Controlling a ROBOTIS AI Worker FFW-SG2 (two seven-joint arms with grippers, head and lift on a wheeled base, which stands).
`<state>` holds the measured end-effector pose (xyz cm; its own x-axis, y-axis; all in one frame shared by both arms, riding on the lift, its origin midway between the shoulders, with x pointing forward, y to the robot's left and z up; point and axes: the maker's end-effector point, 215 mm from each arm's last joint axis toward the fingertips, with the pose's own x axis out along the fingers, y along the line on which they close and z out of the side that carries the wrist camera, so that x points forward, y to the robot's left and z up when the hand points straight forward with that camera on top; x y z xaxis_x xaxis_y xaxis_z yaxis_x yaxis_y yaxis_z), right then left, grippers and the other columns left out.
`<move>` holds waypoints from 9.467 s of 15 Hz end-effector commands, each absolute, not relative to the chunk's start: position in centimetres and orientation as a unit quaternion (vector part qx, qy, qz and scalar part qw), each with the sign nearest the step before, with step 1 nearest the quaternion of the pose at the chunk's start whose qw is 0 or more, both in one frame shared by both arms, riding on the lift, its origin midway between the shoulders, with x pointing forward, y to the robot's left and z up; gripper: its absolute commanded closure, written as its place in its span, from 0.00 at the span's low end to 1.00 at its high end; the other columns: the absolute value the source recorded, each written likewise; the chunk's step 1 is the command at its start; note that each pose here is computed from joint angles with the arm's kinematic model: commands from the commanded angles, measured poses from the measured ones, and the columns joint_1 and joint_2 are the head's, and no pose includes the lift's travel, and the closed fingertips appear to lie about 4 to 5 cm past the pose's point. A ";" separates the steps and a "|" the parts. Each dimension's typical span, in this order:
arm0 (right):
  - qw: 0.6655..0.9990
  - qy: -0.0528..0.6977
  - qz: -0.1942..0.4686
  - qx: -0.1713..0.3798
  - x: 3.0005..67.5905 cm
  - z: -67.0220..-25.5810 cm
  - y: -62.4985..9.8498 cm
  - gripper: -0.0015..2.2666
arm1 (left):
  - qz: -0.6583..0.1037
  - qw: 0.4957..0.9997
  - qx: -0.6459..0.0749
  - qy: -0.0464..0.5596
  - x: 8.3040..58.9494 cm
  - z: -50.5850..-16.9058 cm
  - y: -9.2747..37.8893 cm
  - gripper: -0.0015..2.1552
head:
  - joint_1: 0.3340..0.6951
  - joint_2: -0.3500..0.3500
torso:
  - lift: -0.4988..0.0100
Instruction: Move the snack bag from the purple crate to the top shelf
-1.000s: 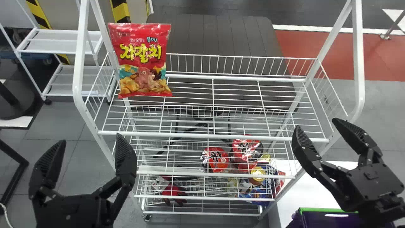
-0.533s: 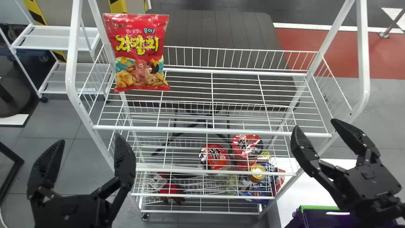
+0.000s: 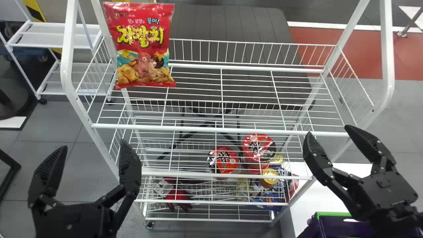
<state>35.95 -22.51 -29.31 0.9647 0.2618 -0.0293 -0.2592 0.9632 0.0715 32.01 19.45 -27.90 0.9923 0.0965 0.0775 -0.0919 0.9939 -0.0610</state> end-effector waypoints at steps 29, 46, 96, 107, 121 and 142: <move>0.990 0.028 0.137 0.036 35.6 -30.3 -22.7 0.07 | 0.057 0.997 -0.019 -0.046 31.8 -27.6 19.5 0.03 | 1.00 0.42 | 0.60; 0.990 0.021 0.134 0.038 35.5 -30.0 -22.9 0.07 | 0.054 0.997 -0.018 -0.052 31.7 -27.1 19.2 0.03 | 1.00 0.40 | 0.47; 0.989 0.009 0.141 0.046 35.4 -29.6 -22.8 0.07 | 0.063 0.995 -0.031 -0.067 31.3 -26.1 19.7 0.03 | 1.00 0.43 | 0.08; 0.954 0.297 0.018 0.038 30.2 -34.8 -32.5 0.07 | 0.051 0.997 -0.028 -0.042 31.9 -28.5 18.5 0.03 | 1.00 0.32 | 0.09; 0.891 0.377 -0.172 0.186 22.1 -34.6 -58.4 0.07 | 0.017 0.998 -0.040 -0.037 33.4 -30.1 17.6 0.03 | 1.00 0.00 | 0.09; 0.720 0.679 -0.041 0.134 7.7 -52.8 -64.7 0.10 | 0.027 0.999 -0.029 0.028 35.2 -36.0 19.7 0.03 | 1.00 0.00 | 0.09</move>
